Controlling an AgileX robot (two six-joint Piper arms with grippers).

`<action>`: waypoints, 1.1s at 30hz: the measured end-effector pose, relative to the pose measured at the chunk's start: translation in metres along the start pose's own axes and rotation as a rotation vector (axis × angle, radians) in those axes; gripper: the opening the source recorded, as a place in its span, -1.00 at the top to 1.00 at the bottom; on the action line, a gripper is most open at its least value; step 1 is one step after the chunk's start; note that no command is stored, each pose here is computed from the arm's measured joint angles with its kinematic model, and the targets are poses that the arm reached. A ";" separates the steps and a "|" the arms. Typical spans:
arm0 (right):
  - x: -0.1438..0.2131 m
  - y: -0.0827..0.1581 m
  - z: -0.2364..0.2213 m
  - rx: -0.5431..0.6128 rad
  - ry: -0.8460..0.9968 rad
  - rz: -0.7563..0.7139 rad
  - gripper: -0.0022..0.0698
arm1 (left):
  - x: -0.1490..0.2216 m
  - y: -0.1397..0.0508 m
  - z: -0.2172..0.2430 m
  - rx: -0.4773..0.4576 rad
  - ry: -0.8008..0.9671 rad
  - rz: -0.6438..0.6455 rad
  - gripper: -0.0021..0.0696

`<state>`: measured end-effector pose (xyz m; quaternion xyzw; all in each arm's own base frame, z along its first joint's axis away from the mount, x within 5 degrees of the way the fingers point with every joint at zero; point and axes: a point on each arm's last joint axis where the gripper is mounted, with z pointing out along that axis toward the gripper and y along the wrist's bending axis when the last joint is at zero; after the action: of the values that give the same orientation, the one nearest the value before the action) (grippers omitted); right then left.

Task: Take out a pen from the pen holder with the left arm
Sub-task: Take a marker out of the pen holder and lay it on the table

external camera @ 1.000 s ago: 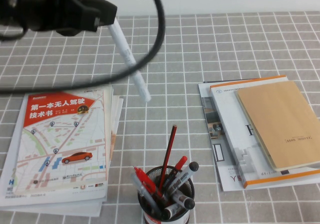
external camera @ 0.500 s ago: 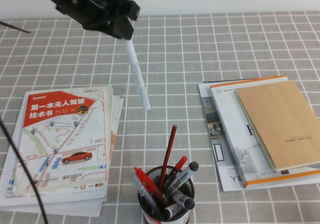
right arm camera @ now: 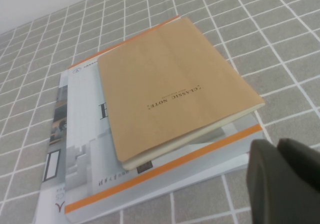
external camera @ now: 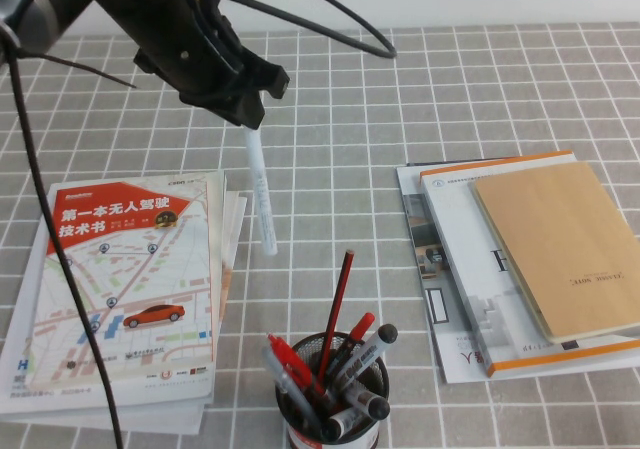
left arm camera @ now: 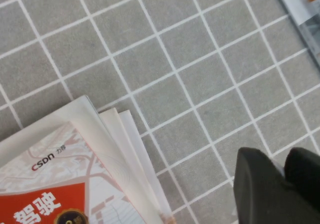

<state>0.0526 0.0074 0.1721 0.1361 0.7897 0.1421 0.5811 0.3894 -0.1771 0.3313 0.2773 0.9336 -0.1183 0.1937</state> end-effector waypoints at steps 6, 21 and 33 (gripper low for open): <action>0.000 0.000 0.000 0.000 0.000 0.000 0.97 | 0.000 -0.004 0.014 -0.011 0.034 0.022 0.75; 0.000 0.000 0.000 0.000 0.000 0.000 0.97 | 0.005 0.011 0.072 -0.048 0.158 0.008 0.75; 0.000 0.000 0.000 0.000 0.000 0.000 0.97 | 0.000 0.018 0.104 -0.054 0.181 -0.075 0.75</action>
<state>0.0526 0.0074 0.1721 0.1361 0.7897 0.1421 0.5811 0.4303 -0.1965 0.2355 0.2464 0.9598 -0.0749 0.1114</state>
